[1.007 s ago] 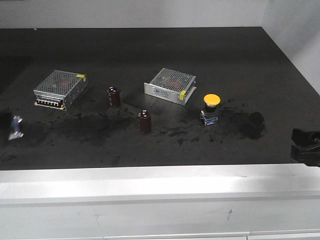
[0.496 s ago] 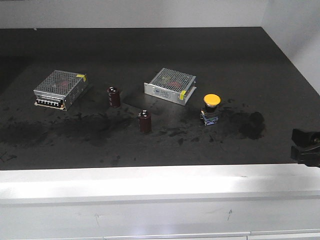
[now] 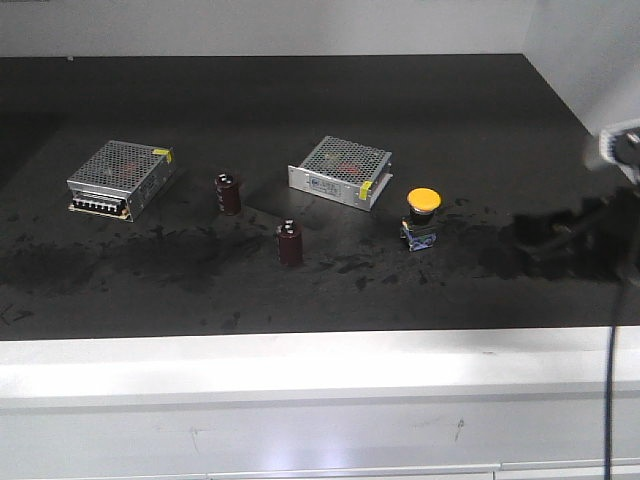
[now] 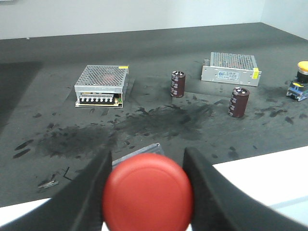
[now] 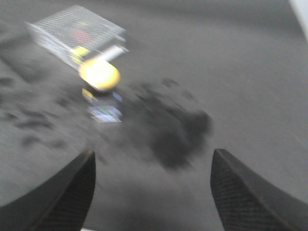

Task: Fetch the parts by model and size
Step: 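Move the right gripper down over the yellow-capped push-button switch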

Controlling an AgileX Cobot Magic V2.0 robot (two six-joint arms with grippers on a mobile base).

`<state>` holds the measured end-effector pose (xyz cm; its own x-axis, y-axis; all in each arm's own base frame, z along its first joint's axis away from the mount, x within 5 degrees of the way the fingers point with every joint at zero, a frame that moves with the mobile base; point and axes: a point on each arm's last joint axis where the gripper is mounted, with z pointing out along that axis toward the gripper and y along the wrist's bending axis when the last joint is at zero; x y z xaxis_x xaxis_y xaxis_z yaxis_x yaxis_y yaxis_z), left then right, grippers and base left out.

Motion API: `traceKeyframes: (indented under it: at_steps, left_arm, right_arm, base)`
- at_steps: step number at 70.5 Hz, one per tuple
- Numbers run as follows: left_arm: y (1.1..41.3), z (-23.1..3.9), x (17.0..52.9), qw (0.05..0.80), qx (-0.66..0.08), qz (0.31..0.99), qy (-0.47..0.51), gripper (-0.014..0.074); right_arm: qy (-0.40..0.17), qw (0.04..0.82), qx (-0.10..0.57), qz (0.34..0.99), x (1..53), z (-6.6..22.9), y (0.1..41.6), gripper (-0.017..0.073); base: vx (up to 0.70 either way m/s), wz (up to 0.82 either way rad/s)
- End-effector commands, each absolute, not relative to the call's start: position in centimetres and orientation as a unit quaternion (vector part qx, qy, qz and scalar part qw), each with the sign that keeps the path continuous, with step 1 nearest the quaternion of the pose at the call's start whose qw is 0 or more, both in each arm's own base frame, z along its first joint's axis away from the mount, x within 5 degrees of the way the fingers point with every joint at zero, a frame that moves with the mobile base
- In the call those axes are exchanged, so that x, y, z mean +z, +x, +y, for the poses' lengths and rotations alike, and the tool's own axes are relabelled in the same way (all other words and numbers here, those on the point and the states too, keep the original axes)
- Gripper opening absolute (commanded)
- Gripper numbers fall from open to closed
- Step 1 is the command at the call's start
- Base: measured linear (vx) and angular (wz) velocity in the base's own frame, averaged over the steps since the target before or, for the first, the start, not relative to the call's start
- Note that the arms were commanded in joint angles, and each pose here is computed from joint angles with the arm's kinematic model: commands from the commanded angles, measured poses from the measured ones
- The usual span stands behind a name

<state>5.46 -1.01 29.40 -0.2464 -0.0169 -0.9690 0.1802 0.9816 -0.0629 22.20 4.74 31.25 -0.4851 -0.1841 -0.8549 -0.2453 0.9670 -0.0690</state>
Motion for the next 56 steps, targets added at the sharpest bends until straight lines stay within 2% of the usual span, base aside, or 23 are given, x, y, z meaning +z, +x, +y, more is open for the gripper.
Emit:
traceKeyframes:
  at_steps: [1, 16, 32, 56]
  left_arm:
    - [5.6, -1.1, 30.8, 0.647, -0.089, 0.755, 0.053, -0.0008]
    - [5.6, -1.1, 30.8, 0.645, -0.088, 0.757, 0.053, -0.0008]
    - [5.6, -1.1, 30.7, 0.643, -0.088, 0.759, 0.053, -0.0008]
    - [5.6, -1.1, 30.7, 0.643, -0.088, 0.759, 0.053, -0.0008]
  right_arm:
    - [-0.143, 0.524, 0.042, 0.839, 33.8, 6.3, 24.5, 0.0498]
    - [-0.158, 0.479, 0.059, 0.861, 35.3, 9.7, 30.2, 0.0498]
    - [-0.156, 0.398, 0.048, 0.903, 34.6, 11.4, 35.8, 0.0524]
    - [-0.146, 0.351, 0.036, 0.924, 32.7, 12.4, 39.4, 0.0551]
  base:
    - [0.0, 0.0]
    - [0.0, 0.0]
    - [0.0, 0.0]
    - [0.0, 0.0]
